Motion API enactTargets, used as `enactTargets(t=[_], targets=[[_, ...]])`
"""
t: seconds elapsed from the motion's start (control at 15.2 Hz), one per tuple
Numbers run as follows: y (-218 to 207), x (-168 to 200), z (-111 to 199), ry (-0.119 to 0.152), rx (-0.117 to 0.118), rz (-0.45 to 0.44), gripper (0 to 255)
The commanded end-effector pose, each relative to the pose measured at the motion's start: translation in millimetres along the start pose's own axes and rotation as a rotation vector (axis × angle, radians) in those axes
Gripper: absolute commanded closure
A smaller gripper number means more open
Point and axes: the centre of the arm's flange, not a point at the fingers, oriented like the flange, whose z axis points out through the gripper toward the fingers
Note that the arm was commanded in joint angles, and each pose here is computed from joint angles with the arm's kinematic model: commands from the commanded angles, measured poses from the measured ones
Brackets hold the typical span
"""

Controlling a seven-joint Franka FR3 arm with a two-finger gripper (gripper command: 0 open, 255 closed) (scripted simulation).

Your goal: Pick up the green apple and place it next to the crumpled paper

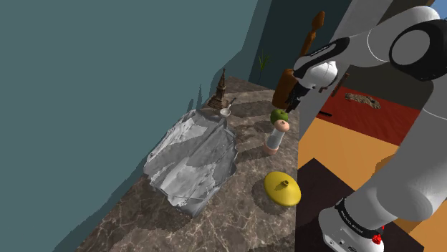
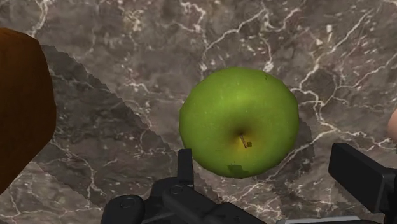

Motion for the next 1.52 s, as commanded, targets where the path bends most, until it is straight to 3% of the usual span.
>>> enactTargets(t=[0.0, 0.13, 0.66, 0.73, 1.45], targets=[[0, 0, 11, 0.001, 0.000, 0.000, 0], [0, 0, 24, 0.001, 0.000, 0.000, 0], [0, 0, 24, 0.001, 0.000, 0.000, 0], [0, 0, 24, 0.001, 0.000, 0.000, 255], [0, 2, 14, 0.001, 0.000, 0.000, 255]])
